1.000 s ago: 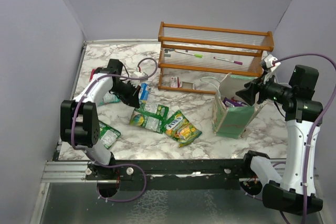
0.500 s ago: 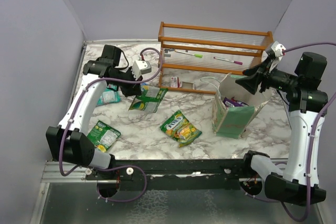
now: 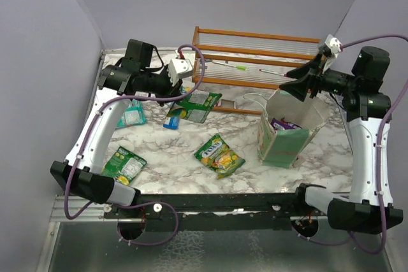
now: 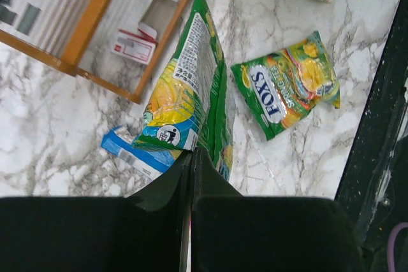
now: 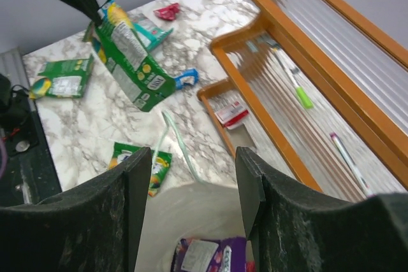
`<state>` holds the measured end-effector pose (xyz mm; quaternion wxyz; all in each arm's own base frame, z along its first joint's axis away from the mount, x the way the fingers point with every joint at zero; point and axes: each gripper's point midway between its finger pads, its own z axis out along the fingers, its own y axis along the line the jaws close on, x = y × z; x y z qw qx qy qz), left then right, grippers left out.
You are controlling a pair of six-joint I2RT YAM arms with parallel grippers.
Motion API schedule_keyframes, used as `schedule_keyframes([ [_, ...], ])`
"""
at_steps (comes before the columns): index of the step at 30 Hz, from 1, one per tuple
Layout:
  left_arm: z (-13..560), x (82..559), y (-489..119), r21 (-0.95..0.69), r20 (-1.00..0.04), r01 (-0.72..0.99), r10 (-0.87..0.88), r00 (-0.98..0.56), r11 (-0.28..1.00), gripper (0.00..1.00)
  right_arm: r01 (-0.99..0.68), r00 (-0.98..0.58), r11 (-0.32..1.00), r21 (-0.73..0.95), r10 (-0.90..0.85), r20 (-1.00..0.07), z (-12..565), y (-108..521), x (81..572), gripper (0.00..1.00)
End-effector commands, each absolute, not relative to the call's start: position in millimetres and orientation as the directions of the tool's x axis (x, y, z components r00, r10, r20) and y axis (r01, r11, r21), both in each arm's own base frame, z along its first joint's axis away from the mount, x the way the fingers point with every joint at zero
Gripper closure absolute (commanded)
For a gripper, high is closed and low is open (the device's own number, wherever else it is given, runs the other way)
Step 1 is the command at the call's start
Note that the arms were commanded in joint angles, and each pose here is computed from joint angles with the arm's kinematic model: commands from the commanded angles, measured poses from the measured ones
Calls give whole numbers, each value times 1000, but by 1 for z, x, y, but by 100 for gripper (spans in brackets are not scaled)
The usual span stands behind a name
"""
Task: Place the snacks into the paper bag
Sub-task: Place the snack in the paper bag.
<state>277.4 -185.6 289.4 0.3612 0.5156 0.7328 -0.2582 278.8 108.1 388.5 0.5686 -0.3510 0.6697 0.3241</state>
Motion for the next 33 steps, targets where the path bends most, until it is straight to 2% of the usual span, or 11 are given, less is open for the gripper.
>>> schedule_keyframes([
  [1,339,281,-195,83,-850,938,515,-110,338,100,-884,-19,465,-35,-111,-994,412,139,286,44],
  [11,392,283,-211,157,-902,931,431,0,330,100,-963,-9,268,-24,-121,-993,419,192,291,42],
  [24,414,280,-221,199,-931,924,358,75,326,100,-993,59,96,-71,-119,-991,429,247,281,39],
  [33,423,272,-224,196,-945,926,313,90,323,100,-994,88,55,-97,-149,-985,421,272,280,35],
])
